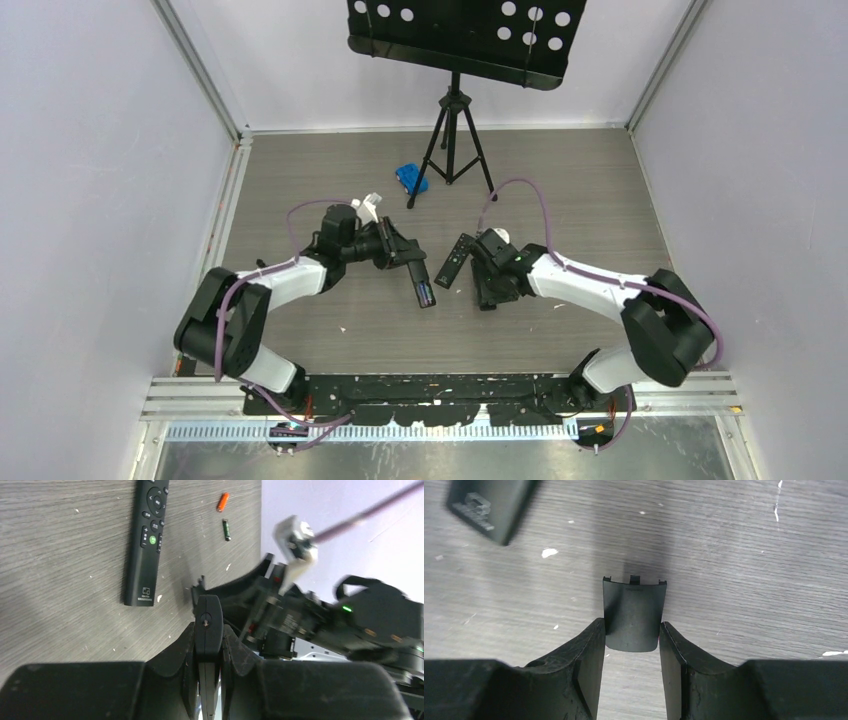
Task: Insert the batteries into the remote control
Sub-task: Pick up the battery cover at the center of the board, then load the battery cover into the remote control.
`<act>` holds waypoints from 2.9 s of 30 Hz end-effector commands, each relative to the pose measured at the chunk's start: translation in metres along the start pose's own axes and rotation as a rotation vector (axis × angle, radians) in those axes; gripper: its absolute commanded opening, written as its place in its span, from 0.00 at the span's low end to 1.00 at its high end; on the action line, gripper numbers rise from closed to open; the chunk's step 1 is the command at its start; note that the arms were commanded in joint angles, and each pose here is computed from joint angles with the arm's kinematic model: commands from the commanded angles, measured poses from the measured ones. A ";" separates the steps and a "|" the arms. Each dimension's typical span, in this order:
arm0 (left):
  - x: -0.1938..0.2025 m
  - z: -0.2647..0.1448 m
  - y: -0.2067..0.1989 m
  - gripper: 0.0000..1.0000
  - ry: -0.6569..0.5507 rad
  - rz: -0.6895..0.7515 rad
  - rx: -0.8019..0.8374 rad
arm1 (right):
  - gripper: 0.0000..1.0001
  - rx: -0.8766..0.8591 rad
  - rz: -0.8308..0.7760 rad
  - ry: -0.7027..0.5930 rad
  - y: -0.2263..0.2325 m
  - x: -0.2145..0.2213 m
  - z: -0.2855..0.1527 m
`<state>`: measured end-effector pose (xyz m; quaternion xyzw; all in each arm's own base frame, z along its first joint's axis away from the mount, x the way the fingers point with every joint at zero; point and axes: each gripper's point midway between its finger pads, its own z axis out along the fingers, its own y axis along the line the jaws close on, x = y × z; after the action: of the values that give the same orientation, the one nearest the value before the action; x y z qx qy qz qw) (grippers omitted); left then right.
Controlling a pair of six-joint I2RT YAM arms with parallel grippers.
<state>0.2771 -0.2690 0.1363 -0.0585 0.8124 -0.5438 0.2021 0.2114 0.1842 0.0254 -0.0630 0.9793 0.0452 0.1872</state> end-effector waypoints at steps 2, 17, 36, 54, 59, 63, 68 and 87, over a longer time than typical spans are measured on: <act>-0.007 0.027 -0.002 0.00 -0.007 0.107 0.017 | 0.36 -0.149 -0.064 -0.129 0.031 -0.020 -0.031; 0.008 0.057 0.010 0.00 0.028 0.100 0.062 | 0.37 -0.421 -0.103 -0.228 0.110 -0.040 -0.077; 0.009 0.059 0.007 0.00 0.026 -0.005 0.052 | 0.39 -0.416 -0.112 -0.126 0.126 -0.023 -0.056; 0.008 0.058 0.008 0.00 0.018 0.000 0.039 | 0.40 -0.309 -0.077 -0.069 0.107 -0.011 -0.046; 0.008 0.058 0.006 0.00 0.024 0.014 0.046 | 0.40 -0.334 -0.102 -0.007 0.112 -0.002 -0.048; 0.009 0.058 0.005 0.00 0.037 0.032 0.045 | 0.40 -0.341 -0.109 0.018 0.113 0.003 -0.049; 0.009 0.057 0.005 0.00 0.043 0.046 0.037 | 0.40 -0.336 -0.112 0.041 0.113 0.005 -0.050; 0.020 0.045 -0.025 0.00 0.124 0.071 0.138 | 0.40 -0.378 -0.097 -0.005 0.117 -0.007 -0.049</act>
<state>0.2760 -0.3140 0.0842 -0.0401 0.8282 -0.5370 0.1550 0.1774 0.2892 0.0729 -0.1414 0.9552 0.2009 0.1649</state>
